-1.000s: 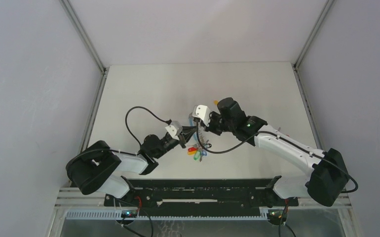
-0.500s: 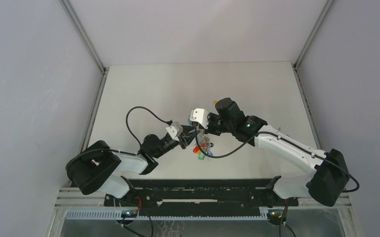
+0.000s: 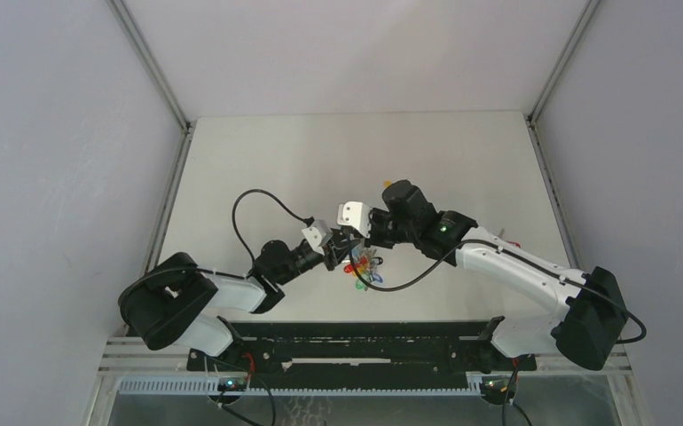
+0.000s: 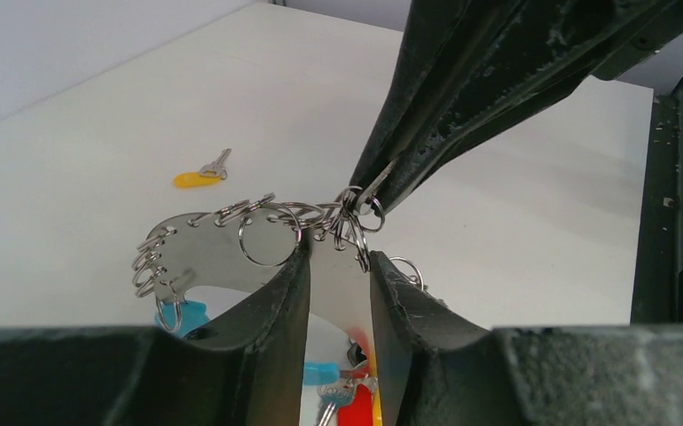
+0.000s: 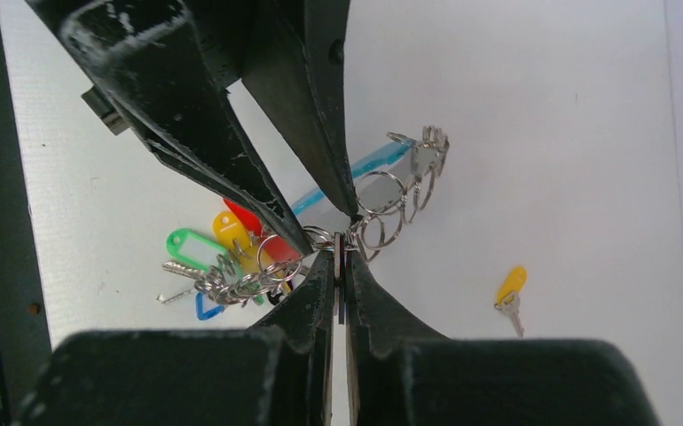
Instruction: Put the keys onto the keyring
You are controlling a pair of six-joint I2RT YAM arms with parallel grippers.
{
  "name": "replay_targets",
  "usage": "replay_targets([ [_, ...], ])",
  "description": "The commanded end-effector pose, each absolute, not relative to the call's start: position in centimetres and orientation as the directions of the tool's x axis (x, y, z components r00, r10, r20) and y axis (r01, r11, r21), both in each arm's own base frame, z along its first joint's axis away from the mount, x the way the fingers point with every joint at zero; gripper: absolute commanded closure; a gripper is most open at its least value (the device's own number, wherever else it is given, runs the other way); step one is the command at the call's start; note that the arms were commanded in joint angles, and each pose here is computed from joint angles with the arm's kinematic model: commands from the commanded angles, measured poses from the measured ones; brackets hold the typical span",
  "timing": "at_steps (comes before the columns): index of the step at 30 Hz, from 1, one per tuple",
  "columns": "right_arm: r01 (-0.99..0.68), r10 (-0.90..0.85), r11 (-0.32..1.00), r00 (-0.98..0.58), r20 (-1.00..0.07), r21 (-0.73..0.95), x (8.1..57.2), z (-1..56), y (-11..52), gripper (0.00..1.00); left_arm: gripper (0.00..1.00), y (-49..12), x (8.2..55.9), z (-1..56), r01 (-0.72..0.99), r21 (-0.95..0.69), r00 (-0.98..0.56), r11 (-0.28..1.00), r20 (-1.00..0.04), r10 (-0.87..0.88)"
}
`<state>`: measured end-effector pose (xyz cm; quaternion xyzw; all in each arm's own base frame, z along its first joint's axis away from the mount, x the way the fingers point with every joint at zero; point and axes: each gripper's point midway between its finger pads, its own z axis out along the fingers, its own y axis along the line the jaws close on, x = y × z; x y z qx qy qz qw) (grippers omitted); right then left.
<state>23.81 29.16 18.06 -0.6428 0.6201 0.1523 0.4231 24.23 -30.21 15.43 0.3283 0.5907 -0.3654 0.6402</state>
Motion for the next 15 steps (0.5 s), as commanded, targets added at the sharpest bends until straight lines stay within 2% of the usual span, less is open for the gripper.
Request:
replay_targets([
  [1, -0.903, -0.591, 0.112, 0.274, -0.759, -0.414, 23.8, 22.0, 31.1, 1.00, 0.66, -30.9, 25.5, 18.4, 0.848, 0.029, 0.109, 0.529, -0.987, -0.121],
  [11, -0.915, -0.595, 0.066, 0.284, -0.752, -0.398, 22.7, 21.3, 31.6, 1.00, 0.70, -31.0, 25.6, 19.1, 0.846, 0.033, 0.120, 0.532, -0.984, -0.129],
  [15, -0.914, -0.604, 0.075, 0.277, -0.748, -0.398, 22.7, 21.2, 31.6, 1.00, 0.80, -30.8, 25.4, 19.4, 0.846, 0.036, 0.126, 0.532, -0.983, -0.134],
])
